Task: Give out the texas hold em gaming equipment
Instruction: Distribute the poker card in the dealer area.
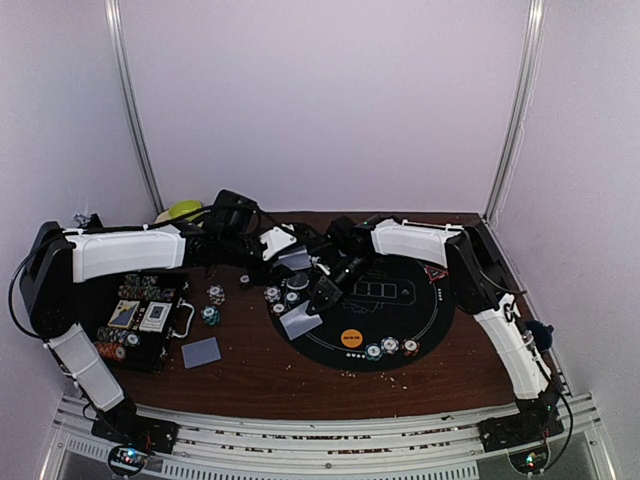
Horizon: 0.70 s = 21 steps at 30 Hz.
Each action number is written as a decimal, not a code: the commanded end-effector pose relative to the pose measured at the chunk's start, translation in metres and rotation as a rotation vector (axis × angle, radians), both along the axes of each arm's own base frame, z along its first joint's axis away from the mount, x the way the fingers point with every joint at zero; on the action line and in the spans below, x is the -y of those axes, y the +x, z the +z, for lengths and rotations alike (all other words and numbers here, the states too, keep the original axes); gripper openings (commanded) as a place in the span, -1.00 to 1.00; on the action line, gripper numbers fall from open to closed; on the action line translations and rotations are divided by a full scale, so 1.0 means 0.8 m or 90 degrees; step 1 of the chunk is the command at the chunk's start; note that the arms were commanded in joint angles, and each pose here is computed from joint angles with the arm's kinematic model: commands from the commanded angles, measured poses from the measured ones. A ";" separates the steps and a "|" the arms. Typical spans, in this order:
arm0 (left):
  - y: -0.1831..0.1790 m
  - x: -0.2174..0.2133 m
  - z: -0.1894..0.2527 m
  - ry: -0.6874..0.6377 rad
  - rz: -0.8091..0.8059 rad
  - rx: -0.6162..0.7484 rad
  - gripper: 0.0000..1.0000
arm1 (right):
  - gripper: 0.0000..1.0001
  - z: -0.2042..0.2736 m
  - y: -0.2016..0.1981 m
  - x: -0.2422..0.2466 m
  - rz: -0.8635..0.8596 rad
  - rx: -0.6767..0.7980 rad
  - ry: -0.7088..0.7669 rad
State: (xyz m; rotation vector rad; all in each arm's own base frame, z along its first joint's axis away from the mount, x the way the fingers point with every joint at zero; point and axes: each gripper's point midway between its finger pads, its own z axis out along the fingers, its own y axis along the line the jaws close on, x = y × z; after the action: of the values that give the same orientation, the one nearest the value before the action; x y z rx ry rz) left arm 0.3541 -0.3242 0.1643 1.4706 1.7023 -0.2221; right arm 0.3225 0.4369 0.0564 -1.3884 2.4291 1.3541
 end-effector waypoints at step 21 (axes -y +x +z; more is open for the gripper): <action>0.006 0.002 0.022 -0.030 0.000 0.028 -0.94 | -0.81 -0.033 0.004 -0.009 0.007 0.015 -0.035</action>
State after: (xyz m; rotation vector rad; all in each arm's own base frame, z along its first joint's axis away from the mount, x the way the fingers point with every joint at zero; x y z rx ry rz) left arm 0.3541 -0.3241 0.1641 1.4708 1.7026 -0.2222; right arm 0.3355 0.4402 0.0323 -1.3764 2.4670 1.2755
